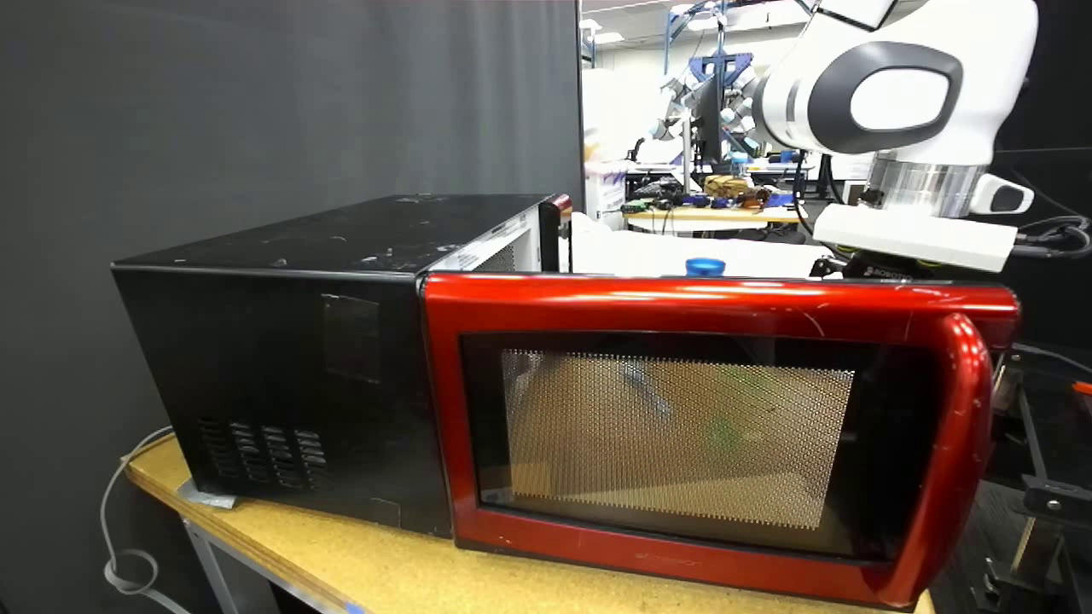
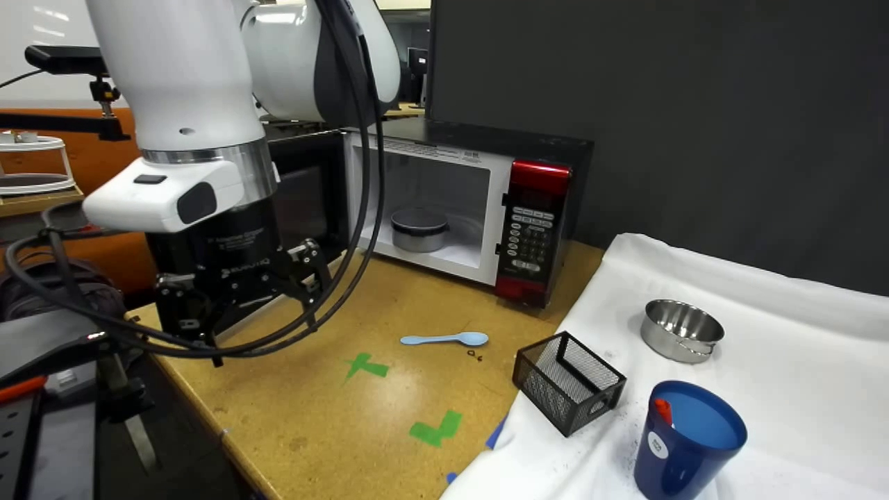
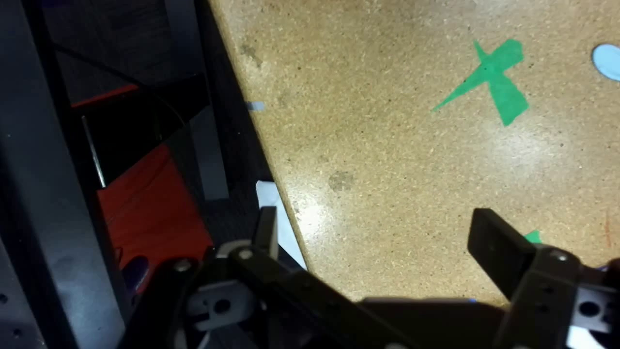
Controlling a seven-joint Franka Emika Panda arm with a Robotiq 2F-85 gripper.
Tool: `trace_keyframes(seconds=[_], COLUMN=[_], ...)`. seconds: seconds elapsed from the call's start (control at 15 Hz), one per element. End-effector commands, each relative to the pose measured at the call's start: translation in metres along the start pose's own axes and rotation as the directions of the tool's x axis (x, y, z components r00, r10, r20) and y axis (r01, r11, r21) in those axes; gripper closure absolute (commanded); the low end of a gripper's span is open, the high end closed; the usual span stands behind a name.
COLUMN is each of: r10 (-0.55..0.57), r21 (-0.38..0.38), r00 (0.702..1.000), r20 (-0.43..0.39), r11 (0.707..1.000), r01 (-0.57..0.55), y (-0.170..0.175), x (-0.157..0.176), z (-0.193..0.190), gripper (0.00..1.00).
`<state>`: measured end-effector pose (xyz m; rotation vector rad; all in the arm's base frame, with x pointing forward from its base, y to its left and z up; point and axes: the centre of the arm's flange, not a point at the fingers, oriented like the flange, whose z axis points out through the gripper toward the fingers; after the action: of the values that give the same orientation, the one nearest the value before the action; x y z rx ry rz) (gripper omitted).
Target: Put the gray dish in the microwave
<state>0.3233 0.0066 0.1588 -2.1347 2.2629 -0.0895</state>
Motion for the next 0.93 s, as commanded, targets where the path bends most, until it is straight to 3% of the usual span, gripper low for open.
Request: trace_keyframes(seconds=[0.0, 0.67, 0.73, 0.87], r10=[0.099, 0.258, 0.241, 0.243], r21=[0.021, 0.100, 0.099, 0.109], r00=[0.995, 0.963, 0.967, 0.966], r20=[0.026, 0.082, 0.081, 0.087], r11=[0.995, 0.959, 0.964, 0.962], r01=[-0.100, -0.265, -0.249, -0.252], y=[-0.039, -0.047, -0.019, -0.020], x=[-0.005, -0.039, -0.036, -0.040], z=[-0.067, -0.105, -0.038, -0.043], gripper=[0.00, 0.00, 0.00, 0.00])
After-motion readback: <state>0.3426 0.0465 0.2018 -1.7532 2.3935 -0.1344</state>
